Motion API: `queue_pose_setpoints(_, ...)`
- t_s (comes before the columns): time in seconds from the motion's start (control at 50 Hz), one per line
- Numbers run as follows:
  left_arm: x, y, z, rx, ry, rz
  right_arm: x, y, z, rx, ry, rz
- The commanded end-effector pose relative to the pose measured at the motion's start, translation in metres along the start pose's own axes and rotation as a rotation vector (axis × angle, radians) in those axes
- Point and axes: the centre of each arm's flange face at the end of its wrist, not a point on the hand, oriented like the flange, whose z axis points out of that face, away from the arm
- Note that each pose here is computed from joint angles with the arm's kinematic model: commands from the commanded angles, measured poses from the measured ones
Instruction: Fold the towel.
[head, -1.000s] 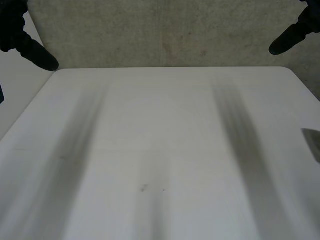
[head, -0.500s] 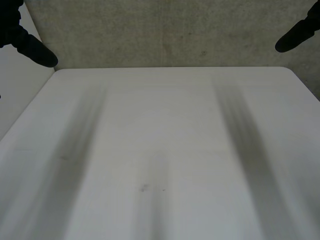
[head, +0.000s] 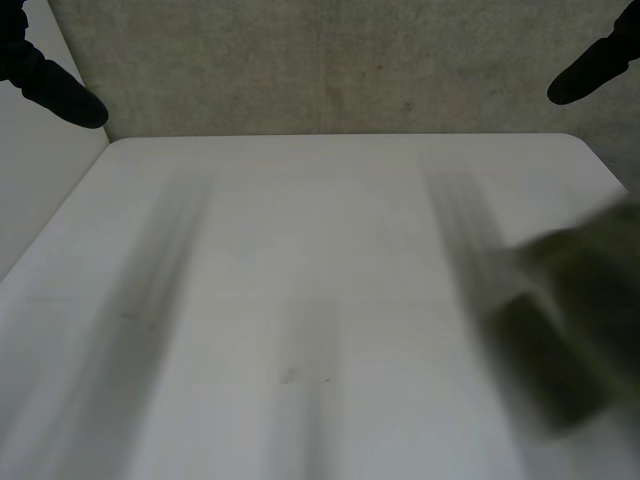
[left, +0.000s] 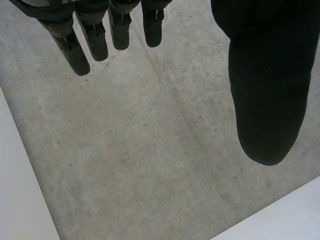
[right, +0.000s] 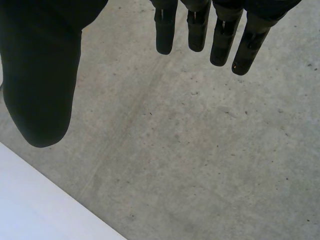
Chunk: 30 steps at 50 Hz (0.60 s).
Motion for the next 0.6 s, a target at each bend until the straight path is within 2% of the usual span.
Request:
queue_pose_setpoints(0.02, 0.0, 0.001, 0.0, -0.002, 0.003, 0.0, -0.001, 0.0, 0.0, 0.001, -0.016, 0.001)
queue_pose_setpoints(0.4, 0.004, 0.003, -0.002, -0.009, 0.022, -0.002, -0.004, 0.005, 0.001, -0.012, -0.031, 0.004)
queue_pose_setpoints(0.6, 0.009, 0.017, 0.003, -0.043, 0.043, 0.002, -0.011, 0.017, 0.006, -0.039, -0.086, -0.003)
